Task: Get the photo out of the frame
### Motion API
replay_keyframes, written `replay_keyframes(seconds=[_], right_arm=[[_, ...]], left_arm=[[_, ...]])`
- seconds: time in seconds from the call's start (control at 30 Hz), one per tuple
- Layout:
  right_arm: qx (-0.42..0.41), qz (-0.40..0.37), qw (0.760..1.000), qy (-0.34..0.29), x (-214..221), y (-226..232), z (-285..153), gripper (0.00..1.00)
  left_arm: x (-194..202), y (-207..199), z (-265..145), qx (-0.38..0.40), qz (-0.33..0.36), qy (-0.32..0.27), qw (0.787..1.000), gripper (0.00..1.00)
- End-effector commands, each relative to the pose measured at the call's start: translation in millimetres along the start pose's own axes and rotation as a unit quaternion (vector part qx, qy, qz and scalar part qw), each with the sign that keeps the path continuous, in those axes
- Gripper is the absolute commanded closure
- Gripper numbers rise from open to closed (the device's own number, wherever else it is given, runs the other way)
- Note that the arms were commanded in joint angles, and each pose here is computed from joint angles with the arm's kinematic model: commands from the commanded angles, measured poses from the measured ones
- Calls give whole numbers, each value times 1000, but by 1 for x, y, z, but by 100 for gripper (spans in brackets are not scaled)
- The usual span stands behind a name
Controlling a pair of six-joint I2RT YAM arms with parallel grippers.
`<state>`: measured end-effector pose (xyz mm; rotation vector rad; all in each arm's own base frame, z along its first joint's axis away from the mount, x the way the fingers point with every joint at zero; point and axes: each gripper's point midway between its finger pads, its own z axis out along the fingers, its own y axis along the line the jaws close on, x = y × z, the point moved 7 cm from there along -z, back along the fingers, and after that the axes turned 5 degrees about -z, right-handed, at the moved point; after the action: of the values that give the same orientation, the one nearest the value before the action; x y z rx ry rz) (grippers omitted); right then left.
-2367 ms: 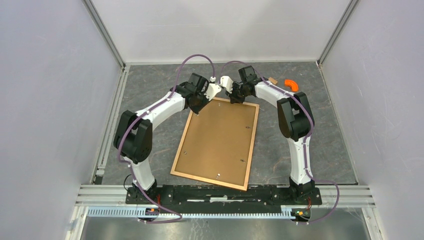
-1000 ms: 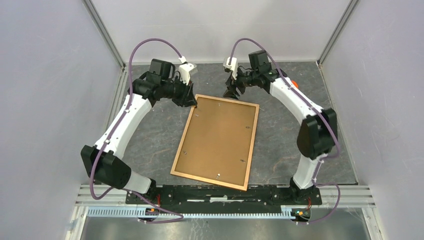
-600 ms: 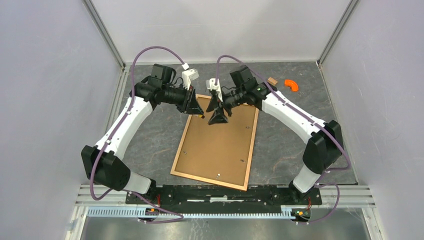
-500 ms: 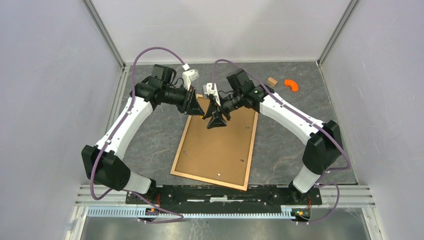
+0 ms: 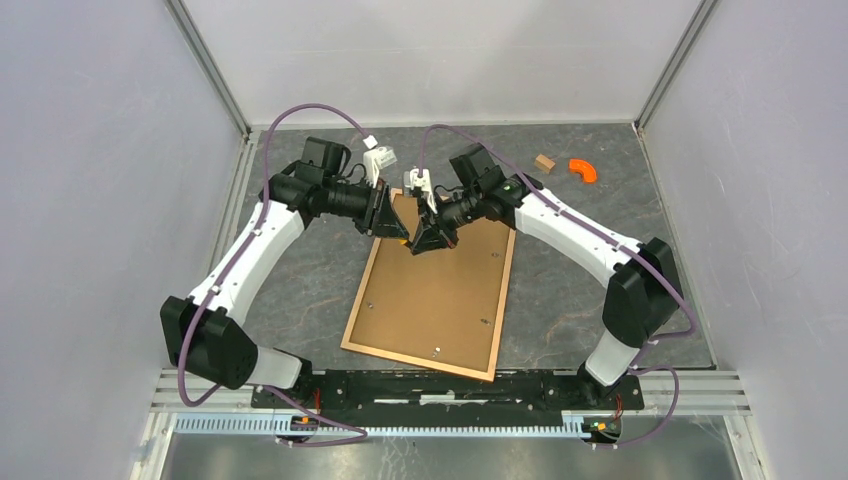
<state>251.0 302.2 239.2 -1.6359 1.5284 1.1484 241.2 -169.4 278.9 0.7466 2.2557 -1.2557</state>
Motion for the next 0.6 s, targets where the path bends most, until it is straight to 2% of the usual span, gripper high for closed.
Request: replay_keyframes(seconds=[0.0,0.1,0.13,0.17,0.27,0.33,0.37,0.47,0.57], right_arm=[[-9,2,1000,-14,-8,3,3,100],[-7,-2,1000,-14,-7,6,0,100],[-2,-3,1000,-14,-6,7,-1,100],[2,-5,1000,-14,-7,8,-3,100],[18,-5,1000,-21,-6,8,-12,100],[31,1,999,-25,-1,4,-22,100],[42,7,999,-25,3,1,-28,100],[84,40,995,-22,26,-12,-55,100],[164,83,983,-3,61,-31,-96,100]], left_arm=[[-13,-14,-10,17,12,-43,999,98],[-15,-14,-12,15,8,-54,998,94],[-15,-13,-13,15,6,-57,998,85],[-16,-13,-14,12,6,-61,998,70],[-17,-9,-18,-8,3,-72,997,32],[-19,-5,-24,-30,3,-82,996,15],[-20,-2,-27,-42,2,-88,995,1],[-21,5,-36,-84,6,-101,991,0],[-17,14,-42,-134,25,-98,986,0]])
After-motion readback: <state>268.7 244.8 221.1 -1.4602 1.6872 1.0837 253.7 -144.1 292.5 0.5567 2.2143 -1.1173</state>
